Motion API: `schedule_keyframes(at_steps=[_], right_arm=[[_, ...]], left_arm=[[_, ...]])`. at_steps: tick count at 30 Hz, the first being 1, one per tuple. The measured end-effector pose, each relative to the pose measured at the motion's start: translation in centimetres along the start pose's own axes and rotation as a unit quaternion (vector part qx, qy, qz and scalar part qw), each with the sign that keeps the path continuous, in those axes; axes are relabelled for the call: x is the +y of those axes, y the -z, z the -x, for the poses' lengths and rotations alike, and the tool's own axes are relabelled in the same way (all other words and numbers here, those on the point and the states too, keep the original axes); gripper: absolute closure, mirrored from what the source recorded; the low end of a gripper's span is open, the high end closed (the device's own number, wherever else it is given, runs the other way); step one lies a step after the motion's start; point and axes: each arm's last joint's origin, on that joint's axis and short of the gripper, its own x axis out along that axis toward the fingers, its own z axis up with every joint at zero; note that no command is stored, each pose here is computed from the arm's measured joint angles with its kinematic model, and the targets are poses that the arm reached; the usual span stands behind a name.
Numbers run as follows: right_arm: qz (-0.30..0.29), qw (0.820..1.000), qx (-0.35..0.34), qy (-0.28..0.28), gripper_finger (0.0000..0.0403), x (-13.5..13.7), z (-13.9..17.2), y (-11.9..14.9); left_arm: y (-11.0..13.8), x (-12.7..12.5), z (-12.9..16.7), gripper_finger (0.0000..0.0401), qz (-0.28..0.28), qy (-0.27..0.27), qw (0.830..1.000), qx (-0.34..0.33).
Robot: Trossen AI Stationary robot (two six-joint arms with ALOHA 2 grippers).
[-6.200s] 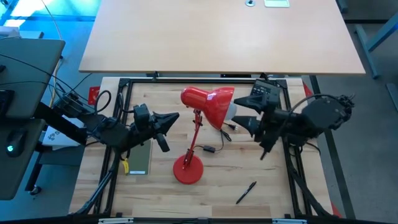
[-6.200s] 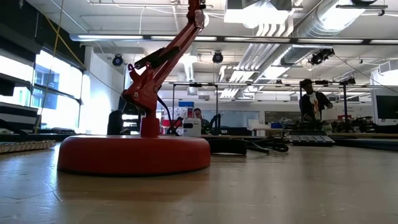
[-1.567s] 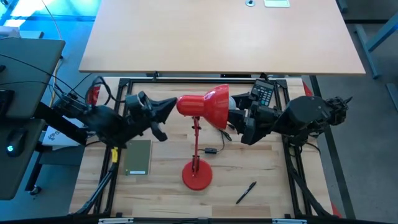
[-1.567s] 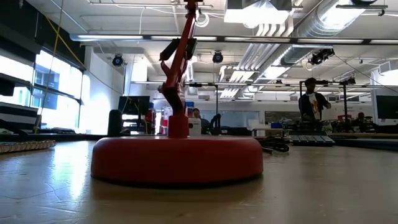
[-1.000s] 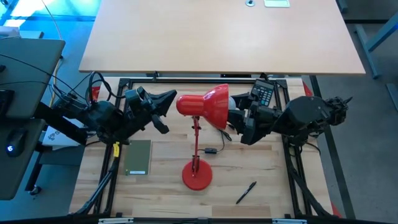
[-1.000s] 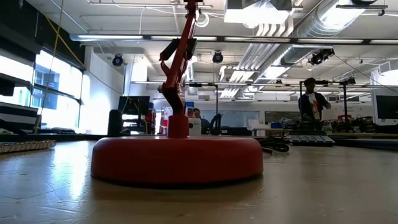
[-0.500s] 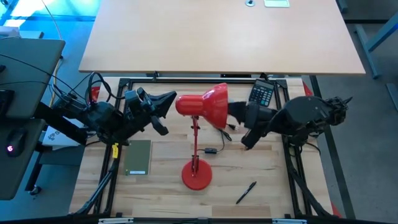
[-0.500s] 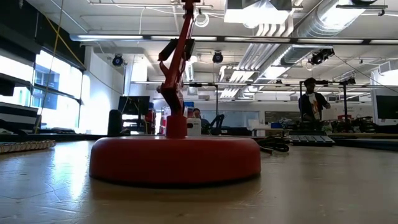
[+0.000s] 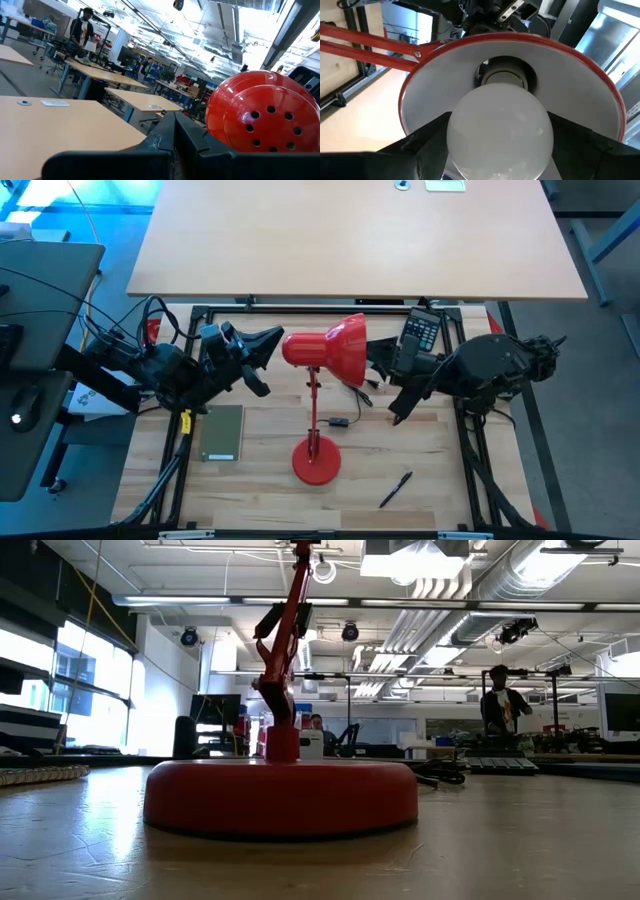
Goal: Screw lightbulb
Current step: Insert the white lightbulb into the red lamp
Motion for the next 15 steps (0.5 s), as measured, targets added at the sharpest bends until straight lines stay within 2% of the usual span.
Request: schedule_keyframes(at_steps=[3, 9, 15], right_arm=[[0.008, 1.000, -0.009, 0.003, 0.0118, 0.0, 0.0, 0.0], [0.062, 0.996, -0.060, 0.021, 0.0118, -0.2, 0.3, -0.5], [0.116, 0.990, -0.079, 0.033, 0.0118, -0.3, 0.6, -1.0]], left_arm=[[-0.1, 0.0, 0.0, 0.0401, 0.006, 0.000, 1.000, -0.003], [-0.1, 0.0, 0.0, 0.0401, 0.005, 0.000, 1.000, -0.003], [-0.1, 0.0, 0.0, 0.0401, 0.004, 0.000, 1.000, -0.003]])
